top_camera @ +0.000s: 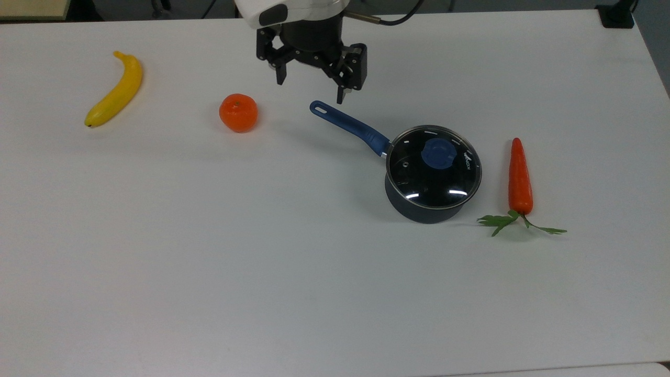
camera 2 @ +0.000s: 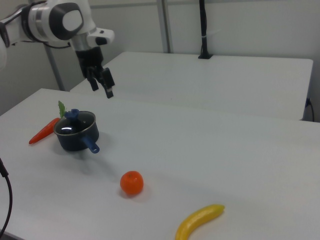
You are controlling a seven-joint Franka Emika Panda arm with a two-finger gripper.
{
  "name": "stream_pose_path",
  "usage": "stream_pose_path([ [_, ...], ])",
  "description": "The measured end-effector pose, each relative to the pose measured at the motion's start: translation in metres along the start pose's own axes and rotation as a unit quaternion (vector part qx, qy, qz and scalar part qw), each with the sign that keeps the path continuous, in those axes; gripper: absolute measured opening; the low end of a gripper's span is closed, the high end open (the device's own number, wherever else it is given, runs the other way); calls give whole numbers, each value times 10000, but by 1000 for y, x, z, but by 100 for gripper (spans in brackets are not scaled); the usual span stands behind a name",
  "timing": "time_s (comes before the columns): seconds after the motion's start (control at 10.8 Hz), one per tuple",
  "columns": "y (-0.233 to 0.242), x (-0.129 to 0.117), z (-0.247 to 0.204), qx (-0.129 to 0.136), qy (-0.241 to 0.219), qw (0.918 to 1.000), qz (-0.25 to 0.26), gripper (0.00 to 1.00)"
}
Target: Close lid
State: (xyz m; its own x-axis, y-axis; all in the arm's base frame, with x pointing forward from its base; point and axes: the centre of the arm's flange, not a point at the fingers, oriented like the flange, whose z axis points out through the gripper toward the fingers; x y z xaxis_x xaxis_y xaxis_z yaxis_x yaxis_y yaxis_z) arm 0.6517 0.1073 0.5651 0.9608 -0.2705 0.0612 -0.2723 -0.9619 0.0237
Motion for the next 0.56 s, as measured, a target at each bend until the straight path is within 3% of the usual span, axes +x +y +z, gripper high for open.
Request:
stream_pose_path([
  [0.19,62,15,1,-110,-272,9994,-201,100],
  [0.28,119,18,-15,-98,-440,9984,-334,100],
  [0.46,191,5,-52,-6,-530,9971,-541,100],
  [0.56,205,-2,-65,27,-508,9969,-597,100],
])
